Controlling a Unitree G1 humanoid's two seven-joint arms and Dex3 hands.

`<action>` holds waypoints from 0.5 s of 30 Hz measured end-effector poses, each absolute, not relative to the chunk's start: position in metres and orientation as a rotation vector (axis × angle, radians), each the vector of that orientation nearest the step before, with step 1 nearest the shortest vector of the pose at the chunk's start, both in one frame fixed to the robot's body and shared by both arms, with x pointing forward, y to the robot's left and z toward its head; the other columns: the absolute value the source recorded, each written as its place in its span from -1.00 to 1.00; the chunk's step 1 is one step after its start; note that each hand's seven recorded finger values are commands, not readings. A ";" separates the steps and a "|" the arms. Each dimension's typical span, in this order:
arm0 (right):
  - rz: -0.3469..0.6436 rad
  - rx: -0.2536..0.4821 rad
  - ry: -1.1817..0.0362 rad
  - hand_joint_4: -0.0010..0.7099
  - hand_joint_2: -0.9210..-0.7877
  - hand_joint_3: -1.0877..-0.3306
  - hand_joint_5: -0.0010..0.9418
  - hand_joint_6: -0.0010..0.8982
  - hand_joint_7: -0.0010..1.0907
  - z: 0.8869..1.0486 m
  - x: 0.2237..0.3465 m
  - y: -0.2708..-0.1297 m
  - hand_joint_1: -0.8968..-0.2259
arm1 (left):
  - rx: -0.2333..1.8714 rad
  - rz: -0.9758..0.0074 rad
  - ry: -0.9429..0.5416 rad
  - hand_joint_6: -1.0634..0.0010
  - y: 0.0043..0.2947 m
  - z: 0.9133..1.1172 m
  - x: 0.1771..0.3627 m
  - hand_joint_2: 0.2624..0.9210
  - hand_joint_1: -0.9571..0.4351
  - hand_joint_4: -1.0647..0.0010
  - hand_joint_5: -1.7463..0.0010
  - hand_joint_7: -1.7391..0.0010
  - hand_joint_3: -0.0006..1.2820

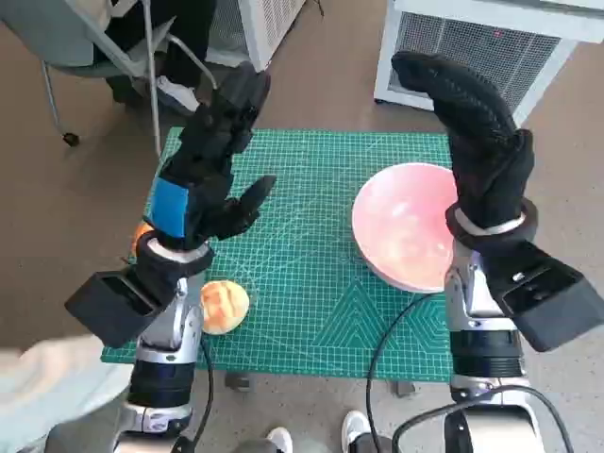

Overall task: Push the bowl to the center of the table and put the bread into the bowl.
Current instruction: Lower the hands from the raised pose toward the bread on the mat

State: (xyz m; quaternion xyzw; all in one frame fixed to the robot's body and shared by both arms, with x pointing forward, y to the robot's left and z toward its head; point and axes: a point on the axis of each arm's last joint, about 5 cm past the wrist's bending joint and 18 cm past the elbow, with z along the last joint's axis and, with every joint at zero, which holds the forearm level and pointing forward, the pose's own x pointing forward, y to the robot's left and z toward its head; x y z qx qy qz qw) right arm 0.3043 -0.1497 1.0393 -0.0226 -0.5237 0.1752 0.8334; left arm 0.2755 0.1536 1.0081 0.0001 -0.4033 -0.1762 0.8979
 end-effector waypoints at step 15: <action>0.369 -0.053 -1.109 -0.27 -1.00 -0.25 -0.90 -1.00 0.21 1.037 0.304 -0.150 -0.03 | -0.011 -0.371 -0.838 0.30 0.155 1.008 0.276 1.00 -0.31 0.49 1.00 0.96 -0.40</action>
